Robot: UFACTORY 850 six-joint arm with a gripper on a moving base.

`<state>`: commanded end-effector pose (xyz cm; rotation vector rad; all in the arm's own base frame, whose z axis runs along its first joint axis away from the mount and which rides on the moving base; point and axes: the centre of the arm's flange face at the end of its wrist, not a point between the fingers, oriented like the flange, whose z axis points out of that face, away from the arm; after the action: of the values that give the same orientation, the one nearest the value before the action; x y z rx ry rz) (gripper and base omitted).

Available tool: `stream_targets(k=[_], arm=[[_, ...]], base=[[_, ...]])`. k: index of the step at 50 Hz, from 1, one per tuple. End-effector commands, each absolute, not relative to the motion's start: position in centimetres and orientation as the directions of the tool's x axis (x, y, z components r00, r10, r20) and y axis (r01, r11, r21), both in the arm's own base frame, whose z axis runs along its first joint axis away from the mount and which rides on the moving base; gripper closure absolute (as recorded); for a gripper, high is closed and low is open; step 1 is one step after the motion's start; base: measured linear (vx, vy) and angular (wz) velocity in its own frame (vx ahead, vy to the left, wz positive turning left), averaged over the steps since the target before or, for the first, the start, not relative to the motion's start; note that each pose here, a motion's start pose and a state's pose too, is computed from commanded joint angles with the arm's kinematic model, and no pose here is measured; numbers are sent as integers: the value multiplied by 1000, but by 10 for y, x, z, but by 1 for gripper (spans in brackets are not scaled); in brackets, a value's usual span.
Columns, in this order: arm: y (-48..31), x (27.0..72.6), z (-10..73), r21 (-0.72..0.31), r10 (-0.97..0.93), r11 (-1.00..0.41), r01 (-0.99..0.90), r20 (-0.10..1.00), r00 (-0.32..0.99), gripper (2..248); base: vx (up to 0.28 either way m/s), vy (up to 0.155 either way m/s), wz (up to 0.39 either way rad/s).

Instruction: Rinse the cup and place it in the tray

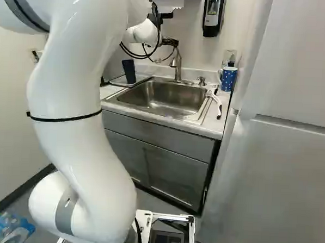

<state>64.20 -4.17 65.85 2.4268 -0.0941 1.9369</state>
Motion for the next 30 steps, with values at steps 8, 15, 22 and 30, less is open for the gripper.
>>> stream_targets(k=[8,15,22,30], arm=[[-42,637,659,-10,-26,-998,-70,975,223,3],[-43,632,659,-10,-26,-997,-72,974,224,3],[-48,623,660,-10,-28,-997,-81,974,226,3],[-55,612,661,-10,-32,-995,-94,973,229,3]], base=[[0,0,0],[0,0,0],[0,0,0],[0,0,0]])
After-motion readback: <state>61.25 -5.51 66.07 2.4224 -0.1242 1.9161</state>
